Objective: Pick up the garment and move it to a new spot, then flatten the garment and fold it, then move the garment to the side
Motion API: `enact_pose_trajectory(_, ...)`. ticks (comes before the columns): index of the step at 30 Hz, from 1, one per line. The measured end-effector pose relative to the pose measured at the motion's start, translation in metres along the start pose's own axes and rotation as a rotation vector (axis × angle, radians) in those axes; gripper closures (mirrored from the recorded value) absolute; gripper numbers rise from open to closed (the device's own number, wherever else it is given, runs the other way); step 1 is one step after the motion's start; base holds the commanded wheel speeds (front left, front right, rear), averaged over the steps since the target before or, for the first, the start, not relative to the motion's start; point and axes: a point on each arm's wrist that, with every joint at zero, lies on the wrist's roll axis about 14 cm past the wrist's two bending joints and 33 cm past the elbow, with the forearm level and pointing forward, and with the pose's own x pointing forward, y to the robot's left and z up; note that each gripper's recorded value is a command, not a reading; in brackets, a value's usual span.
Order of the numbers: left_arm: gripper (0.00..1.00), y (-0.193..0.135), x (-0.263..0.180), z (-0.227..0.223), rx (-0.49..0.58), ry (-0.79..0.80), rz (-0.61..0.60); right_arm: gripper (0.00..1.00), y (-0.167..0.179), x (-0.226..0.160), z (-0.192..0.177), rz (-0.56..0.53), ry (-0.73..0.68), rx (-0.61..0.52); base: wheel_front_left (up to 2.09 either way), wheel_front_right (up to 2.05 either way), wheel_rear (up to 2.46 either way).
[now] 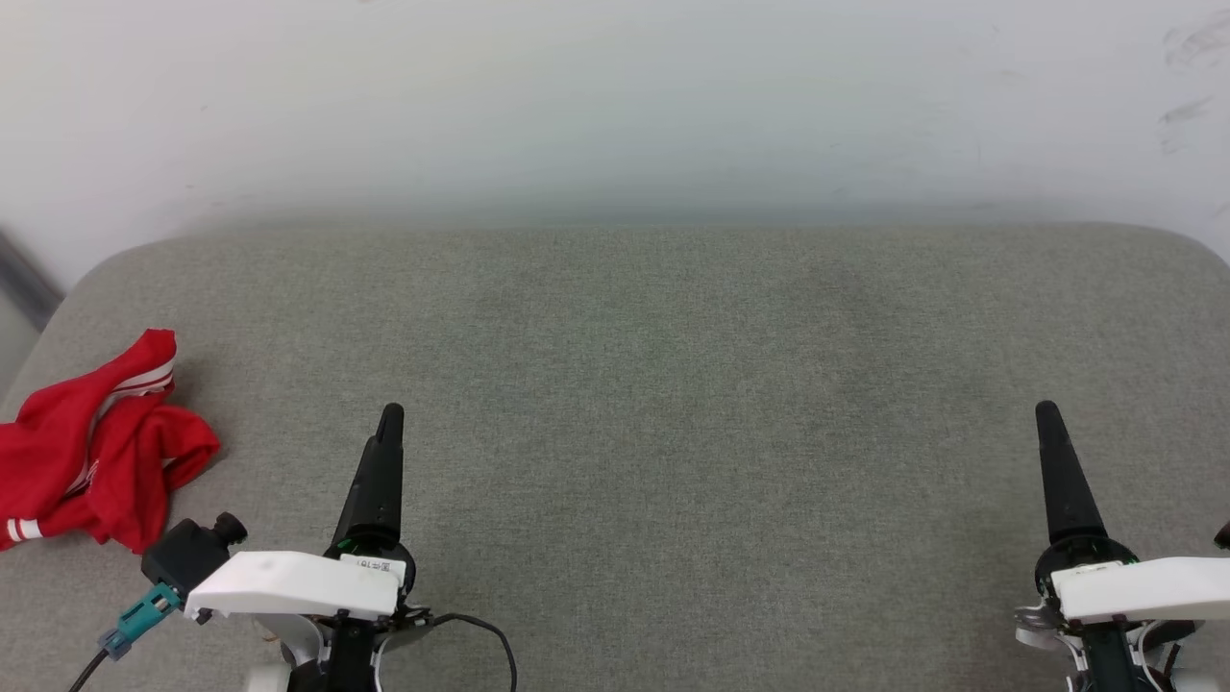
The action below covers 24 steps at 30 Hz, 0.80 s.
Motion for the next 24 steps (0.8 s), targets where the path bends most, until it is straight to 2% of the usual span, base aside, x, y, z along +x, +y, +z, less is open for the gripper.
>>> enact_pose_trajectory(9,0.00,-0.011,0.000,-0.005,0.220,0.010,-0.043,0.00,0.005,-0.002,-0.002,0.026,0.007,-0.259,0.00,0.00,0.00)
enact_pose_trajectory(24,0.00,-0.023,0.000,-0.014,0.487,0.019,-0.101,0.00,0.014,-0.004,-0.005,0.061,0.041,-0.517,0.00,0.00,0.00)
